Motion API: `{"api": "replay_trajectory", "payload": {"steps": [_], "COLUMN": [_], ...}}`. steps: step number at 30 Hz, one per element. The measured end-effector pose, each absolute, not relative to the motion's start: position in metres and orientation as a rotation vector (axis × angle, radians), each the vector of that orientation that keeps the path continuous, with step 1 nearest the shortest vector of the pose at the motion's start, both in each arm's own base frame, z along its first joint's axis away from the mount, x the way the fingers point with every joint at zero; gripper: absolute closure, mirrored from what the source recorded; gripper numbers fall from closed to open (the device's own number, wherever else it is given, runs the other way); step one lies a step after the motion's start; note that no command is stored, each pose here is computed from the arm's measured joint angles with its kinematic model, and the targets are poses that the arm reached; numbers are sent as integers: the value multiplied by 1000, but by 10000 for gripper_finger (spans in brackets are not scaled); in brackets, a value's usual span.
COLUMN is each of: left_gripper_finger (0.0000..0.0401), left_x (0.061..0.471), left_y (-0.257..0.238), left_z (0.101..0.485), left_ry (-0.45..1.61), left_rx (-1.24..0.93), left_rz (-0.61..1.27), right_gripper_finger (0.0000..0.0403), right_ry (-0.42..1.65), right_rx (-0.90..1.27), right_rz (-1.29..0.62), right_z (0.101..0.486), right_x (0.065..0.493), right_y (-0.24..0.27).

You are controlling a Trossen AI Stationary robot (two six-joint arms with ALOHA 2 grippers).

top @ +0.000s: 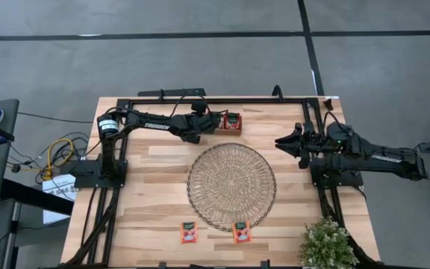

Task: Pick & Place Tea
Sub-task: Put the orange tea bag into the left section of the brown wooden organizer

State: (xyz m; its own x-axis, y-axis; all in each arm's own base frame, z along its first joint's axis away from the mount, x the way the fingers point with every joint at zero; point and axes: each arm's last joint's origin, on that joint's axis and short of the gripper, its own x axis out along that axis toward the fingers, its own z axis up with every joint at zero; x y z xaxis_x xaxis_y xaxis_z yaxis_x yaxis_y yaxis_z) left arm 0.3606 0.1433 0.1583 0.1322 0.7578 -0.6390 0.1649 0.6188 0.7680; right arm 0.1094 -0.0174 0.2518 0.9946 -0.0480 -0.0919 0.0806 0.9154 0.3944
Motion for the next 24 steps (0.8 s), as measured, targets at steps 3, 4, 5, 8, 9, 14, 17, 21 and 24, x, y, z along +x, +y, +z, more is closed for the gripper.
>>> {"api": "replay_trajectory", "payload": {"steps": [3,4,5,8,9,14,17,21,24], "left_gripper_finger": [400,398,396,382,376,338,313,291,285], "left_x": [360,360,360,360,360,360,360,360,361], "left_y": [144,144,144,144,144,144,145,144,140], "left_z": [159,159,159,159,160,160,160,161,164], "left_ry": [1410,1415,1417,1421,1422,1423,1421,1407,1397], "left_rx": [855,861,864,870,871,872,868,845,853], "left_rz": [529,539,547,557,559,563,603,663,674], "right_gripper_finger": [306,306,306,306,306,306,306,306,306], "right_ry": [81,81,81,81,81,80,80,80,80], "right_rx": [409,409,409,409,409,409,409,409,409], "right_rz": [-66,-66,-66,-66,-66,-66,-66,-66,-65], "right_z": [252,252,252,252,252,252,252,252,252], "right_x": [109,109,109,109,109,109,109,109,109], "right_y": [-17,-17,-17,-17,-17,-17,-17,-17,-17]}}
